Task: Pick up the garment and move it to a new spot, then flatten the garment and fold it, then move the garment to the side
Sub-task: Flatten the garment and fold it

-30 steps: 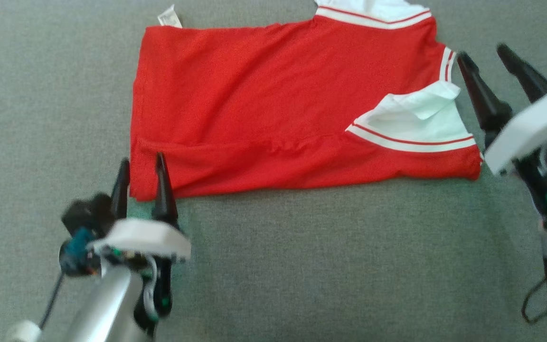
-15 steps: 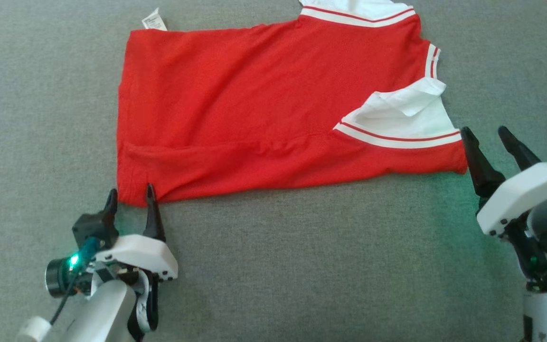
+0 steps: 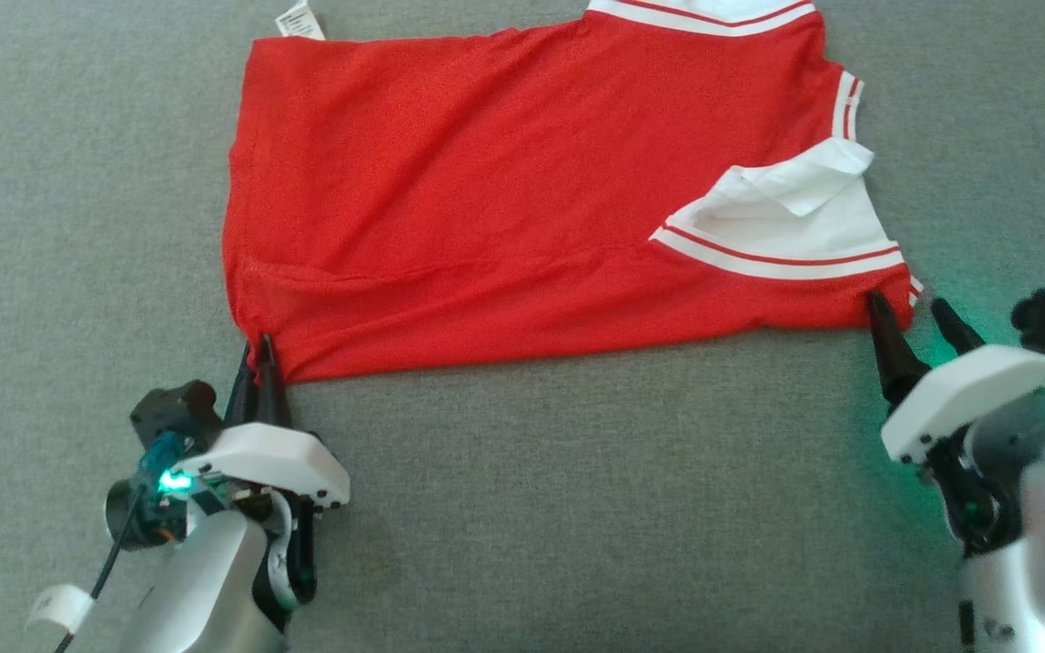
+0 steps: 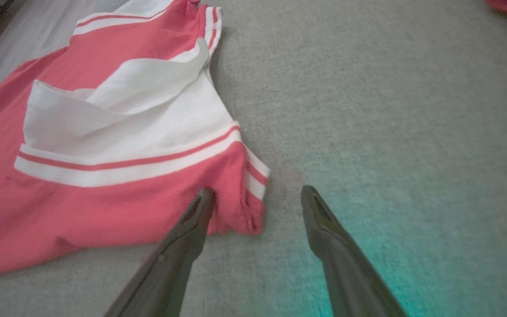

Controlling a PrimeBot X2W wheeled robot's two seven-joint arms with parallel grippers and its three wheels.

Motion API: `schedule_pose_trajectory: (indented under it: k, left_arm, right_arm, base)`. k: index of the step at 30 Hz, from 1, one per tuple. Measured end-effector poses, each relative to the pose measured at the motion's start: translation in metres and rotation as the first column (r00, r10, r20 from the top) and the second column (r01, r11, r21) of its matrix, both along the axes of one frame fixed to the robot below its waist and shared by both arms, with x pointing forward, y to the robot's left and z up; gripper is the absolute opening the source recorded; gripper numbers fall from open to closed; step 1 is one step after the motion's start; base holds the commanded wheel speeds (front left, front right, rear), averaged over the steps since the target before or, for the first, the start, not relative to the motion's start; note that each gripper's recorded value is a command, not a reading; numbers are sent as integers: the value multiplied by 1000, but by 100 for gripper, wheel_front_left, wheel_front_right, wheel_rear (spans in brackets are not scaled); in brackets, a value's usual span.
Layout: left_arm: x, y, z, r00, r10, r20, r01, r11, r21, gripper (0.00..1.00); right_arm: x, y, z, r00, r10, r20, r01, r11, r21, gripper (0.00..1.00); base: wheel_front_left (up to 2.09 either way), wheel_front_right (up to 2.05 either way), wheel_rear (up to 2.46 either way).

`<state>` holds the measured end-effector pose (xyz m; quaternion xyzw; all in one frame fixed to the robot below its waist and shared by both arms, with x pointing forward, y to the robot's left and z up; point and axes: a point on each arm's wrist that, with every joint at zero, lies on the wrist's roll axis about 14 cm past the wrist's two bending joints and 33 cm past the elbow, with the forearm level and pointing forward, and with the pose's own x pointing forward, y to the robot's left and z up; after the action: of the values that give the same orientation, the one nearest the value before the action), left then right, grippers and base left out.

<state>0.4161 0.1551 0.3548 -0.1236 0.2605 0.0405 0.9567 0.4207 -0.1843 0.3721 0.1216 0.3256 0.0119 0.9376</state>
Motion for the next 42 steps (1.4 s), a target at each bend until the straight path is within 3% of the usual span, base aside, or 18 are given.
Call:
schedule_pose_trajectory:
  k: [6,7,8,9,15,23,32,33,34,35,42]
  left_arm:
    - [0,-3,2,1000,-5,5,5,1000,-11,0]
    - [0,-3,2,1000,-5,9,5,1000,-13,0]
    - [-1,-4,3,1000,-5,11,5,1000,-16,0]
    - [-1,-4,4,1000,-5,12,5,1000,-18,0]
    - [-12,-5,11,1000,-8,23,9,1000,-25,0]
    - [-50,4,27,1000,4,26,-4,1000,-17,0]
    - [-101,0,16,993,5,-120,-10,999,-41,0]
    - [-101,0,16,993,5,-120,-10,999,-41,0]
    - [-105,-1,13,990,3,-141,-10,999,-46,36]
    - [-107,-1,11,988,1,-156,-8,999,-44,100]
    - [-100,-2,10,980,-38,-196,28,998,-56,100]
  right_arm:
    - [14,14,-5,999,35,15,-35,999,-7,100]
    - [12,16,-8,999,54,0,-54,998,-27,76]
    - [11,17,-8,998,66,-6,-66,997,-41,8]
    - [10,18,-8,997,73,-10,-73,996,-47,0]
    - [-4,14,4,996,86,-9,-87,993,-84,0]
    - [-56,4,26,997,75,-31,-77,992,-97,0]
    - [-114,-6,9,977,50,-205,-65,996,-68,0]
    - [-114,-6,9,977,50,-205,-65,996,-68,53]
    - [-117,-6,6,974,49,-220,-64,996,-62,100]
    - [-120,-6,3,972,48,-231,-63,996,-56,100]
    - [-100,-5,13,977,60,-206,-77,994,-77,100]
  base:
    - [0,0,0]
    - [0,0,0]
    - [0,0,0]
    - [0,0,0]
    - [0,0,0]
    - [0,0,0]
    - [0,0,0]
    - [0,0,0]
    - [0,0,0]
    - [0,0,0]
    - [0,0,0]
